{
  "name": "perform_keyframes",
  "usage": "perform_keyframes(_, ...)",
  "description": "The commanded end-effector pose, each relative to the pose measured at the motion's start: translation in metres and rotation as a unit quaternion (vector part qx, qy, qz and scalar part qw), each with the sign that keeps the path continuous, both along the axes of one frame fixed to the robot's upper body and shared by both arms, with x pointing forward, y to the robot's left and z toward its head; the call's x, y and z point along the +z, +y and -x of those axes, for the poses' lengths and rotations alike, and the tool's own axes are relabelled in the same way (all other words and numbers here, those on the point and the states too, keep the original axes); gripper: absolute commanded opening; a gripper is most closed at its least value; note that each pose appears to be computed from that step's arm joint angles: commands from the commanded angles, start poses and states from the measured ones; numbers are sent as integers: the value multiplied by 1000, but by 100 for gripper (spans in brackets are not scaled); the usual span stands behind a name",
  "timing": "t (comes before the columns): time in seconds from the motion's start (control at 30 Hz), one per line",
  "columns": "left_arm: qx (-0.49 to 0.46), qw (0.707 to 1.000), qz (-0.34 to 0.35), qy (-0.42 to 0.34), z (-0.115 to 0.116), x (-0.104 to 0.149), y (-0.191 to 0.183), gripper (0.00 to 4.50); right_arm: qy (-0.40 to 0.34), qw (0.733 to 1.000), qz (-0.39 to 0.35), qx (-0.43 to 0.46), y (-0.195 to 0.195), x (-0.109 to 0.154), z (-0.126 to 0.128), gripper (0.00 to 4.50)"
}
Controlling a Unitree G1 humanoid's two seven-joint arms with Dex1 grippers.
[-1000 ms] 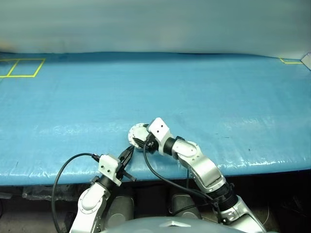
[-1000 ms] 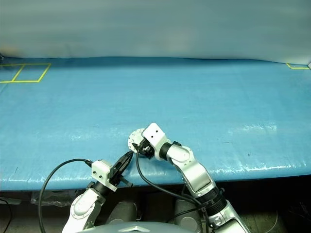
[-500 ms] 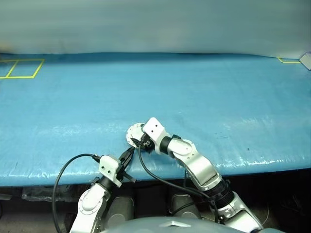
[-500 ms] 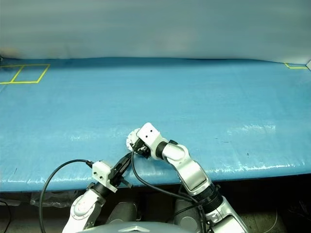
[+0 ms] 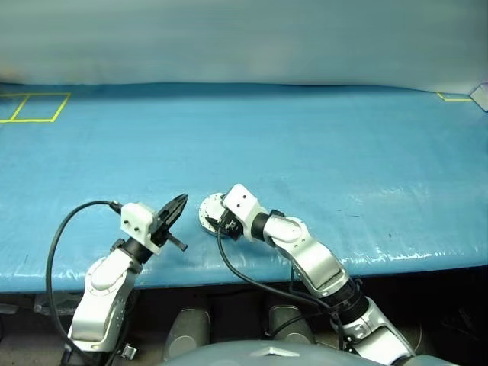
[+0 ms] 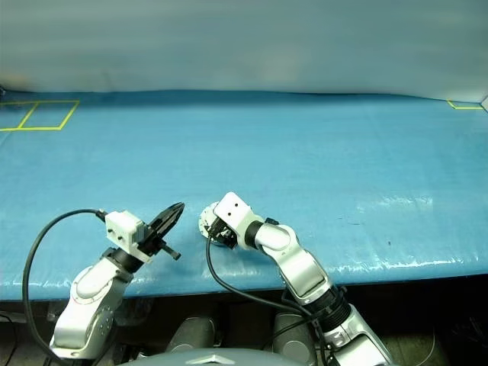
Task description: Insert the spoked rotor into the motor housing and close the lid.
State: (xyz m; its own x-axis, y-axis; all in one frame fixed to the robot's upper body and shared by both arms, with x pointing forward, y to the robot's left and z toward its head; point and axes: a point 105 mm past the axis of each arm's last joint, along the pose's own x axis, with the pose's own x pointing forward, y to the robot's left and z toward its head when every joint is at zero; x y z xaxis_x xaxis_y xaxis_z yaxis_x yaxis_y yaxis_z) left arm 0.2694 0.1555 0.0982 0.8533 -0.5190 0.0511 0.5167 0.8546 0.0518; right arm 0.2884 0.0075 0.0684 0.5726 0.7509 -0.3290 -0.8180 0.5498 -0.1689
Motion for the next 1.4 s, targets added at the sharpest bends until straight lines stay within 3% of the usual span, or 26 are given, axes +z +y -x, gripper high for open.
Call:
perform_keyframes(0.03, -43, 999, -9, 31, -4, -2, -7, 0, 23, 999, 21, -21, -9, -15, -2, 304)
perform_keyframes(0.27, -26, 989, -51, 136, -28, -26, -4, 0, 20, 999, 19, -28, -9, -13, -4, 304)
perform_keyframes(0.5, -59, 983, -34, 171, -36, -25, -14, 0, 20, 999, 19, -36, -11, -14, -5, 304)
perform_keyframes(0.6, -74, 982, -10, 171, -36, -20, -21, 0, 20, 999, 20, -38, -11, -14, -5, 304)
perform_keyframes(0.9, -104, 965, -37, 238, -26, -39, -27, 0, 21, 999, 23, -39, -11, -15, -5, 304)
perform_keyframes(1.37, -141, 951, -53, 271, -19, -51, -37, 0, 36, 999, 14, -33, -14, -16, -2, 304)
perform_keyframes(1.4, -140, 951, -54, 271, -20, -51, -37, 0, 39, 999, 13, -35, -17, -17, -2, 339)
